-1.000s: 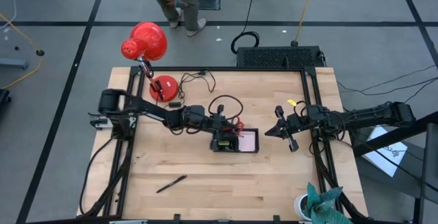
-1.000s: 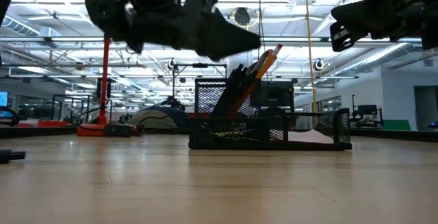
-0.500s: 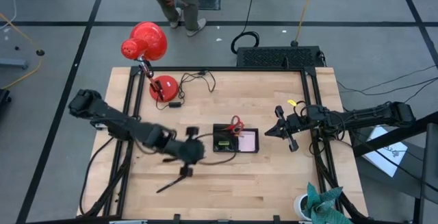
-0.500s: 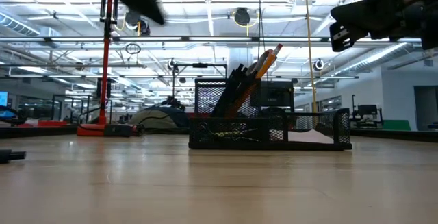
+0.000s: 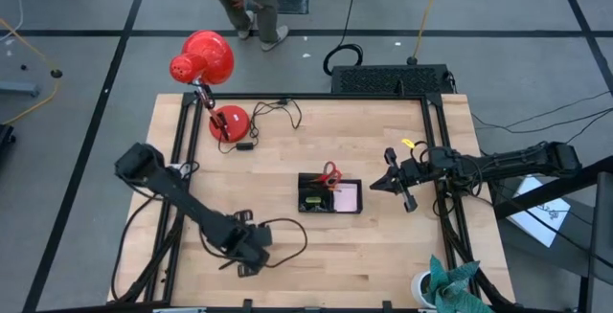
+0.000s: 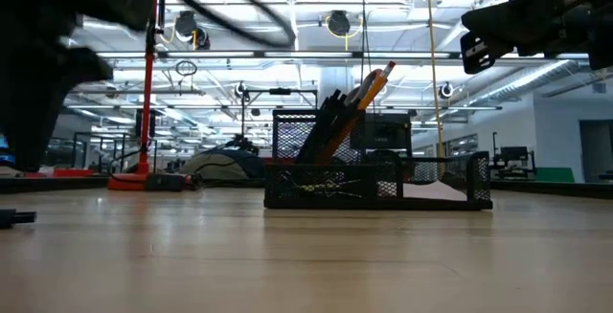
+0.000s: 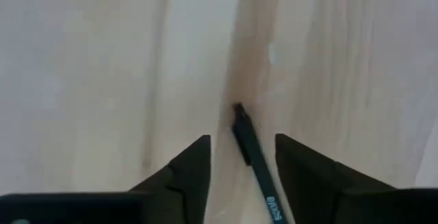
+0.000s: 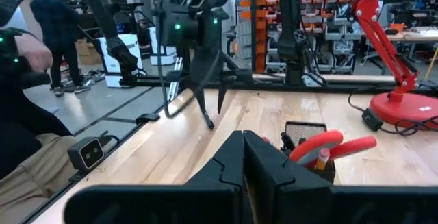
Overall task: Pick and place office supplies into organizer
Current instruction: Put the black pen into the black desk organizer
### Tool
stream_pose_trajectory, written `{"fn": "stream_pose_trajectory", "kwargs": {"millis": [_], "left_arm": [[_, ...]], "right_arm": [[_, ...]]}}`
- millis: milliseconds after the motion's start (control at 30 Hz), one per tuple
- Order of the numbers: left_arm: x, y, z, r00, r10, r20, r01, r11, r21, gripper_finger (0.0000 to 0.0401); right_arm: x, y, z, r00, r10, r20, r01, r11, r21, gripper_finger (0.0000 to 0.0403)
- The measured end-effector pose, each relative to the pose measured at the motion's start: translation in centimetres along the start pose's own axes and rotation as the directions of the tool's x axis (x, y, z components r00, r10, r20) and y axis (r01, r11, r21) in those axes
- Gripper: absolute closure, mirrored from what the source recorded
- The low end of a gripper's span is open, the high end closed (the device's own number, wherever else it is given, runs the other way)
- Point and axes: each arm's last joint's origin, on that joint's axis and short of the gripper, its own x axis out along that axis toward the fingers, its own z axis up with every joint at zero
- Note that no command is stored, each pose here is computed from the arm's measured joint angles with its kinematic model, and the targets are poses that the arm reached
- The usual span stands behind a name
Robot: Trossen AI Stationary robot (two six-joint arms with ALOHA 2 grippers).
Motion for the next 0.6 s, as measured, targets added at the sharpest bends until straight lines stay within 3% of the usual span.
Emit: {"fn": "stream_pose_trajectory", "kwargs": {"millis": [133,300,433,600], "left_arm": [[2.0,-0.5,-0.1,0.995,-0.035,-0.092,0.034,0.999,-0.015,0.019],[3.4,-0.7,0.1,0.994,-0.023,-0.11,0.016,0.998,-0.062,0.0148],[4.9,-0.7,-0.1,0.991,0.031,-0.131,-0.042,0.996,-0.082,0.0146],[6.2,-0.9,-0.5,0.984,0.081,-0.159,-0.092,0.994,-0.064,0.0175]], "right_arm": [[0.0,0.0,-0.1,1.0,0.0,-0.004,0.0,1.0,0.001,0.0403],[0.1,0.0,0.0,1.0,0.0,0.002,0.0,1.0,-0.001,0.0403],[0.1,0.0,0.0,1.0,0.0,0.001,0.0,1.0,0.0,0.0403],[0.1,0.0,0.0,1.0,0.0,0.002,0.0,1.0,-0.001,0.0403]]}}
